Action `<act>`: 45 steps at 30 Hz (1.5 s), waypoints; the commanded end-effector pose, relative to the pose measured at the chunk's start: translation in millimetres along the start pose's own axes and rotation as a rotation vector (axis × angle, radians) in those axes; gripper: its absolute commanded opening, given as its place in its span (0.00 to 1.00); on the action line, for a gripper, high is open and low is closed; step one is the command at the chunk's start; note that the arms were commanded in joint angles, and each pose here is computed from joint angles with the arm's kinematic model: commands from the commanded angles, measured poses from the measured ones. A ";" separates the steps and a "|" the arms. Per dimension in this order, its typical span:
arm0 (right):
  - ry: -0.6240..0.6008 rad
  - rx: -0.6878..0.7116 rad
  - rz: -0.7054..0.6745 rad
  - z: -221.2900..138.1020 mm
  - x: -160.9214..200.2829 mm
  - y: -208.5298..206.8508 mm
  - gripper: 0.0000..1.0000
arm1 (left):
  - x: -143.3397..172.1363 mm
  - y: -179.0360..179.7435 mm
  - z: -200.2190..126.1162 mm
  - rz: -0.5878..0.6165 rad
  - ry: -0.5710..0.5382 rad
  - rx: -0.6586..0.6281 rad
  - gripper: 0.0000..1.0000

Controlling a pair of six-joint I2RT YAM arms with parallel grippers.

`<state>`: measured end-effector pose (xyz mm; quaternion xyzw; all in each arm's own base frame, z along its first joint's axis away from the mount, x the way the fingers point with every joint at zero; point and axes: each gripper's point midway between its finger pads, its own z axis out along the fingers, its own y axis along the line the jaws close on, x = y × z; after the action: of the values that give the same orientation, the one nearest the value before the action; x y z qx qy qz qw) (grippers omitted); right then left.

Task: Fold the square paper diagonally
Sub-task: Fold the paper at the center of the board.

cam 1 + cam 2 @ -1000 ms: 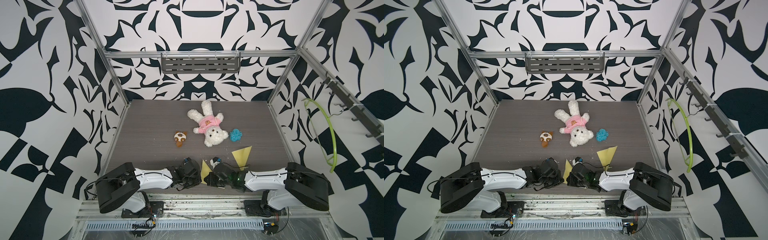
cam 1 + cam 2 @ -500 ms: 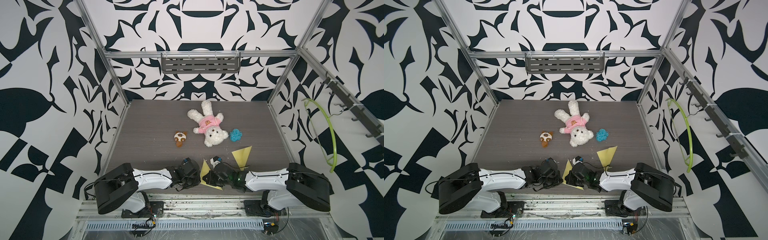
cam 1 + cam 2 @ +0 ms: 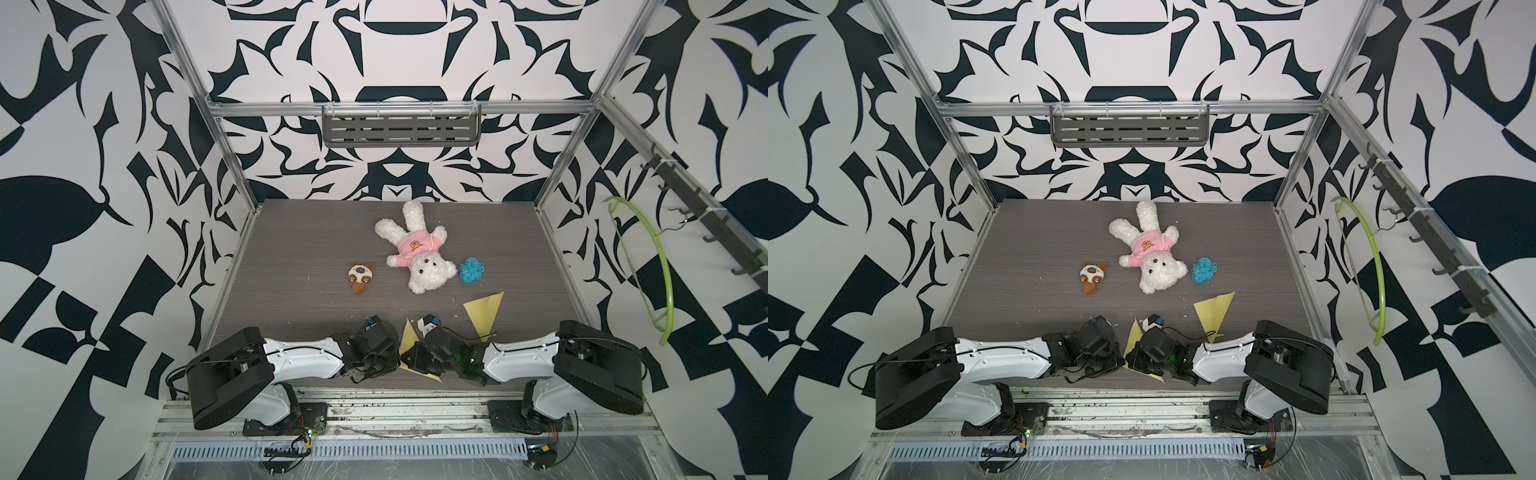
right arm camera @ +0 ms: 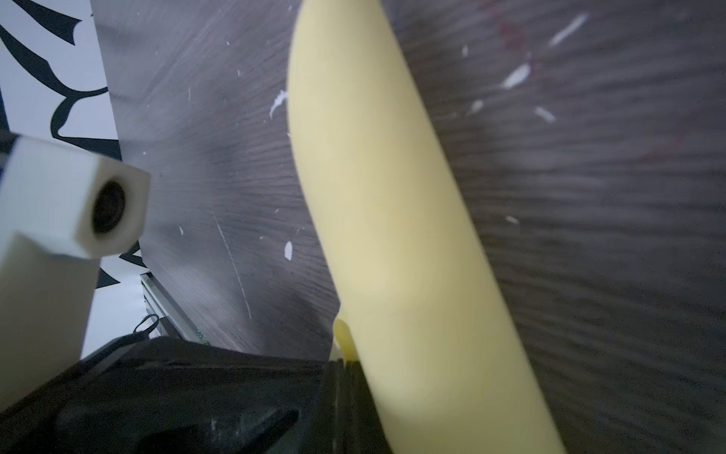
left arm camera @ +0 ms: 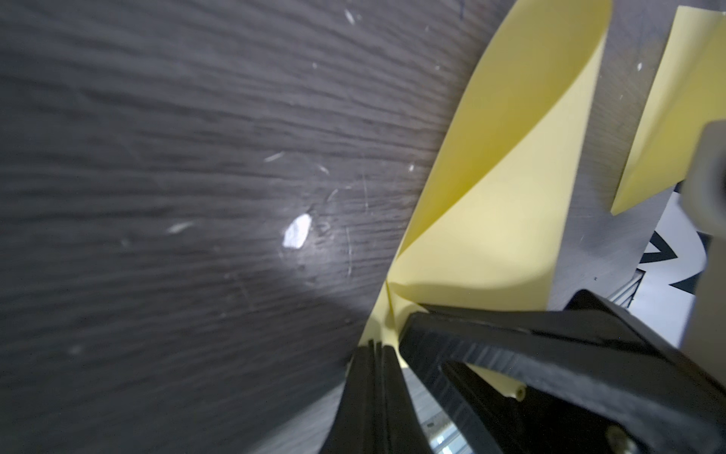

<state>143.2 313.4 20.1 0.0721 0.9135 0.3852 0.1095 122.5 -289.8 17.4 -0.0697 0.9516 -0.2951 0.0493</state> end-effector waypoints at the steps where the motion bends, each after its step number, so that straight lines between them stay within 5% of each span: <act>1: -0.019 -0.031 0.010 -0.3 -2.0 7.6 0.00 | 5.9 35.7 0.4 -0.004 0.013 -0.129 0.00; 29: 0.007 0.046 0.046 5.1 13.5 -20.2 0.00 | 3.5 37.6 -4.9 0.003 -0.005 -0.152 0.00; 45: 0.007 0.096 0.034 4.6 14.9 -31.4 0.00 | -0.9 11.0 -14.9 0.005 -0.026 -0.044 0.00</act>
<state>139.1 316.8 17.6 0.0944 0.9056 0.3984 0.1107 121.2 -271.8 21.6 -0.0759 0.9587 -0.2674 0.0606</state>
